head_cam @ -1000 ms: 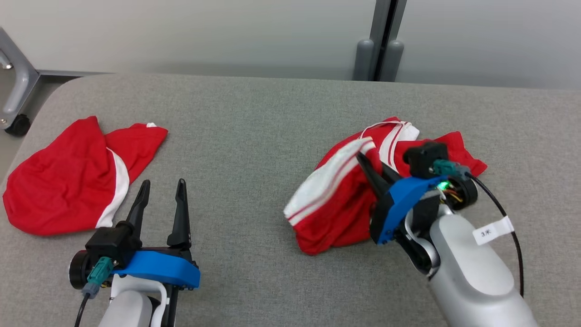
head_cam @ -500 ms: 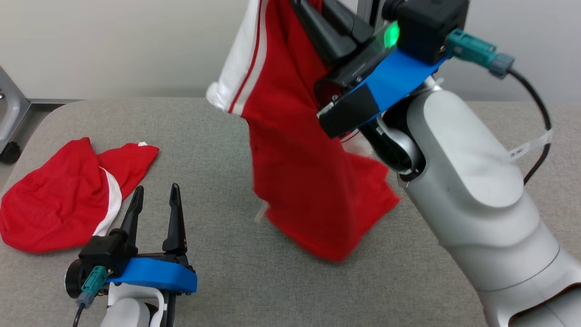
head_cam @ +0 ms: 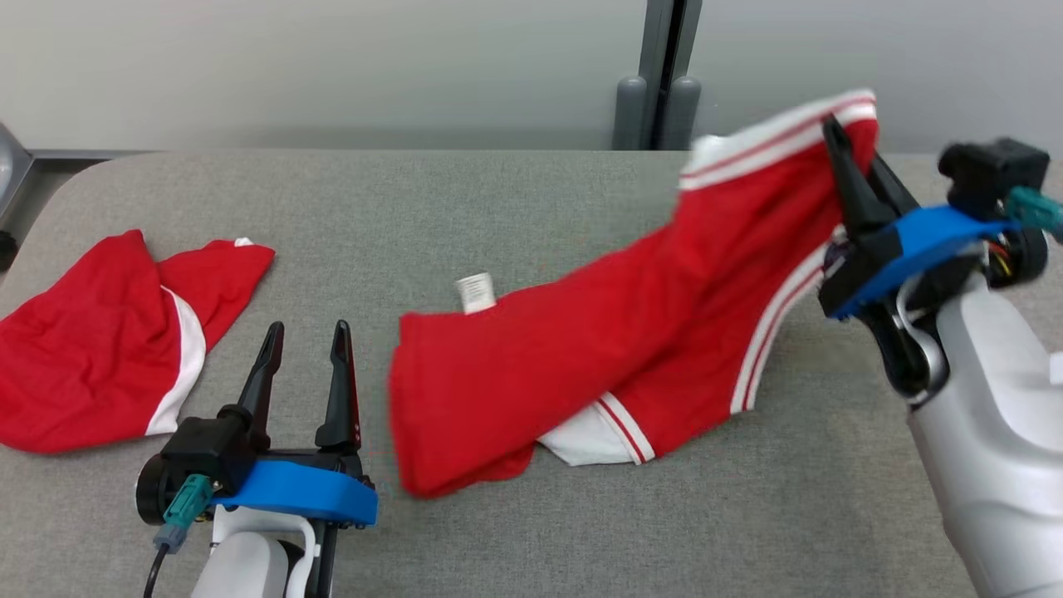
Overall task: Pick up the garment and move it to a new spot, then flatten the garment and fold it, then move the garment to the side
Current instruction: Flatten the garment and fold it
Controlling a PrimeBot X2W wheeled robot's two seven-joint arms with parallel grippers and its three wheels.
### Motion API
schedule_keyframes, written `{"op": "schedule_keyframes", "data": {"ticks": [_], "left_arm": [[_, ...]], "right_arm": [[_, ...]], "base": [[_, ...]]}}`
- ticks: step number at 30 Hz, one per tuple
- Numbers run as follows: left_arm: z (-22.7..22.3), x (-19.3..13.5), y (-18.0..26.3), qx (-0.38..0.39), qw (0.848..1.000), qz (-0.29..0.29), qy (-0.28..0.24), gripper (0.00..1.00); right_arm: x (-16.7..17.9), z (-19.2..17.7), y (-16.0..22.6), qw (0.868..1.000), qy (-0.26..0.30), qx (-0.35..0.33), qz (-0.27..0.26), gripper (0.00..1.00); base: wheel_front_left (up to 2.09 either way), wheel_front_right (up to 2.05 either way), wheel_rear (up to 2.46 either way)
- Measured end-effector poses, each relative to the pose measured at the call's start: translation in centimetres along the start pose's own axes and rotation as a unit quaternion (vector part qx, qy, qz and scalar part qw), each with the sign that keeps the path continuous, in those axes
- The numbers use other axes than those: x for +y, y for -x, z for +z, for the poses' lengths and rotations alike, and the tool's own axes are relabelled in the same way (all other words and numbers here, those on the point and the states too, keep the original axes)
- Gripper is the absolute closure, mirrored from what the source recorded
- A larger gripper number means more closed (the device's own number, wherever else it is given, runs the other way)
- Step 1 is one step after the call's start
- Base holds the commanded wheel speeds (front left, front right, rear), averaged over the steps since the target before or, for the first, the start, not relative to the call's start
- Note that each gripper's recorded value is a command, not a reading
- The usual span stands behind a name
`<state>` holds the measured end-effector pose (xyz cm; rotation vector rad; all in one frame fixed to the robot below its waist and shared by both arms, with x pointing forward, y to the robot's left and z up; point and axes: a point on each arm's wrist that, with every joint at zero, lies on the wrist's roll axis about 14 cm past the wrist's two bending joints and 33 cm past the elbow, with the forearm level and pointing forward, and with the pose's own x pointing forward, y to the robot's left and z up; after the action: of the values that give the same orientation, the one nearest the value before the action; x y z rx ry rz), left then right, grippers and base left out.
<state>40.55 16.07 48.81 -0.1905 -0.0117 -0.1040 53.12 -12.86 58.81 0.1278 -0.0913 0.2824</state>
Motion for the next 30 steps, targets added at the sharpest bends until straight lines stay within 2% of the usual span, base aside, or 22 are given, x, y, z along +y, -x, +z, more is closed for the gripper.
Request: {"op": "schedule_keyframes", "data": {"ticks": [3, 10, 15, 21, 24, 25, 26, 30], "left_arm": [[-0.7, 0.4, -0.3, 0.01, 1.0, 0.003, -0.003, 0.0], [-1.0, 0.4, -0.9, 0.013, 1.0, 0.0, -0.005, 0.0], [-1.0, -0.2, -1.4, 0.011, 1.0, -0.01, -0.005, 0.0], [-0.6, -0.5, -2.0, 0.005, 1.0, -0.018, -0.005, 0.0], [-0.7, -0.2, -2.1, 0.006, 1.0, -0.012, -0.004, 0.0], [-0.8, 0.1, -2.1, 0.008, 1.0, -0.009, -0.005, 0.0], [-1.0, 0.4, -2.1, 0.01, 1.0, -0.006, -0.006, 0.0], [-1.4, 1.2, -1.9, 0.016, 1.0, 0.006, -0.008, 0.0]], "right_arm": [[-4.6, -6.2, 2.9, 0.995, -0.022, 0.07, -0.07, 1.0], [-7.2, -10.0, 6.4, 0.985, -0.03, 0.119, -0.117, 1.0], [-6.7, -9.2, 5.2, 0.987, -0.024, 0.115, -0.107, 1.0], [-5.7, -3.4, -1.5, 0.996, 0.009, 0.053, -0.074, 1.0], [-5.2, -2.9, -4.1, 0.996, -0.024, 0.042, -0.075, 1.0], [-5.0, -3.0, -4.8, 0.996, -0.032, 0.041, -0.073, 0.19], [-4.6, -3.6, -5.4, 0.995, -0.045, 0.049, -0.072, 0.0], [-2.1, -9.3, -5.5, 0.986, -0.068, 0.145, -0.053, 0.0]], "base": [[0.0, 0.0, 0.0], [0.0, 0.0, 0.0], [0.0, 0.0, 0.0], [0.0, 0.0, 0.0], [0.0, 0.0, 0.0], [0.0, 0.0, 0.0], [0.0, 0.0, 0.0], [0.0, 0.0, 0.0]]}}
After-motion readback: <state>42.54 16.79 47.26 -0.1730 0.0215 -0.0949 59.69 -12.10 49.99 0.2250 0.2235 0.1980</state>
